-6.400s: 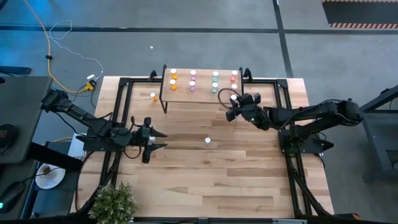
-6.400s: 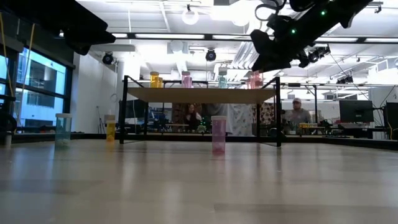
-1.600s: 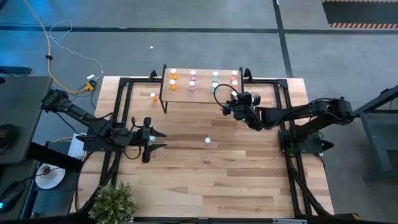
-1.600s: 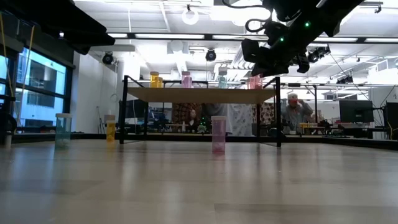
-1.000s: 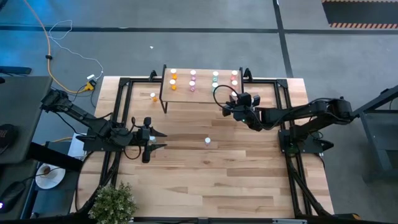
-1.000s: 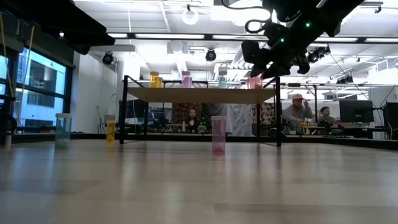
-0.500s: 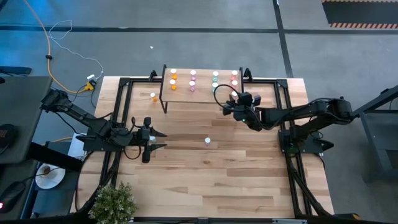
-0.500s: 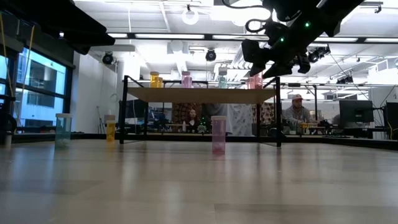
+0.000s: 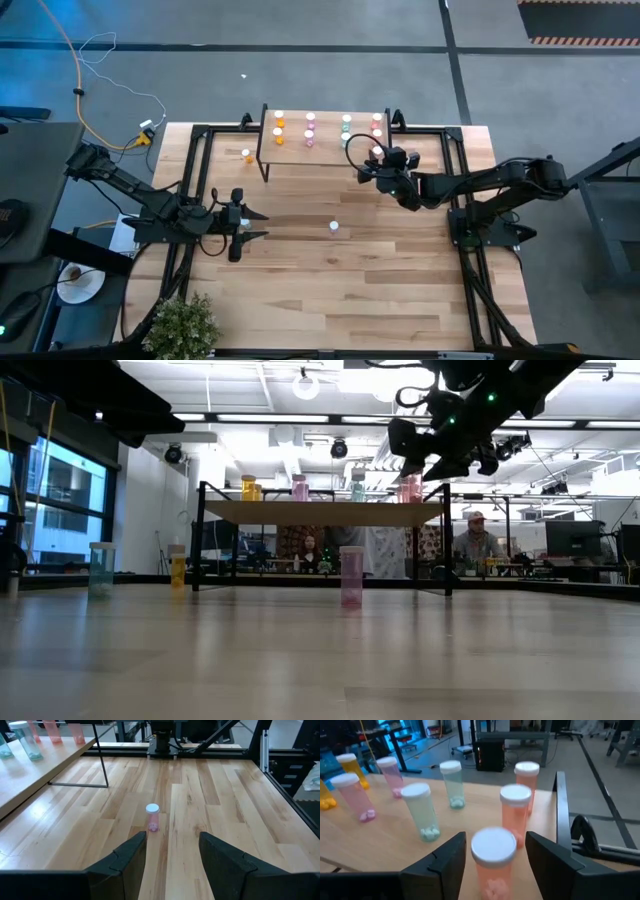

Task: Pick and place medicine bottles onto shelf by color
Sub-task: Put the green pill bottle on the shelf aligned with the other green pill bottles

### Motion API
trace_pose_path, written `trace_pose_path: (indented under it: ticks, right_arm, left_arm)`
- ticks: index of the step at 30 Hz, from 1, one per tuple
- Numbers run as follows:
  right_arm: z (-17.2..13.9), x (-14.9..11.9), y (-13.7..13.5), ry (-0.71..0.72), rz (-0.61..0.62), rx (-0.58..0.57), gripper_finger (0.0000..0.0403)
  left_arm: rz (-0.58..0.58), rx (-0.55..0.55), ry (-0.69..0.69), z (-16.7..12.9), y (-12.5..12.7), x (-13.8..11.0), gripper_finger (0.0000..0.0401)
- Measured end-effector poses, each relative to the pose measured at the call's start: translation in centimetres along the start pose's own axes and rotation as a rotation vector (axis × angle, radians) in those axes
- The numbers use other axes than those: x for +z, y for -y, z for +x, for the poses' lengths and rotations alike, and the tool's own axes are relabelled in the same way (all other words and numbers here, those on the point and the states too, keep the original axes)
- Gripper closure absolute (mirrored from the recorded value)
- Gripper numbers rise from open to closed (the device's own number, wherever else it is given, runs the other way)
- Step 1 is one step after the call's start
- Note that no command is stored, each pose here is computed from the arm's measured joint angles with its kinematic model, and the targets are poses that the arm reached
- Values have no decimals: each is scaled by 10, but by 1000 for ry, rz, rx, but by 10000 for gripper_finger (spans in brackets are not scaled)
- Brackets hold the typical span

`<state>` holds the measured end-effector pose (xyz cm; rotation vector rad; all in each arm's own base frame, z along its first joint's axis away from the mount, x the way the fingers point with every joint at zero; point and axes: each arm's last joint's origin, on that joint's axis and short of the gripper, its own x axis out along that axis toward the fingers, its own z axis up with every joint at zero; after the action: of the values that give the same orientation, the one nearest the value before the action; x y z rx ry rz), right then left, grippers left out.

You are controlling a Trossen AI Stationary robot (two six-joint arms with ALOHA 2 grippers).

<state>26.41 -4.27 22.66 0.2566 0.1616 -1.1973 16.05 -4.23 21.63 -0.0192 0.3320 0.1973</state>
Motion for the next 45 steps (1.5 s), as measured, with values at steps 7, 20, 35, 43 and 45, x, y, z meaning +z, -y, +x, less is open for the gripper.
trace_pose_path:
  ticks: [7,20,35,43,45]
  right_arm:
    - [0,8,-4,53,-8,15,205]
    - [-4,23,-5,133,-42,2,205]
    - [-46,57,11,168,-106,172,205]
    - [-71,54,17,122,-113,260,205]
    - [-75,50,16,103,-112,278,205]
  left_arm:
    - [0,0,0,0,0,0,229]
    - [0,0,0,0,0,0,229]
    - [4,-1,-15,-1,0,3,229]
    - [-9,30,-162,-17,-4,30,229]
    - [-12,30,-223,-22,-6,33,229]
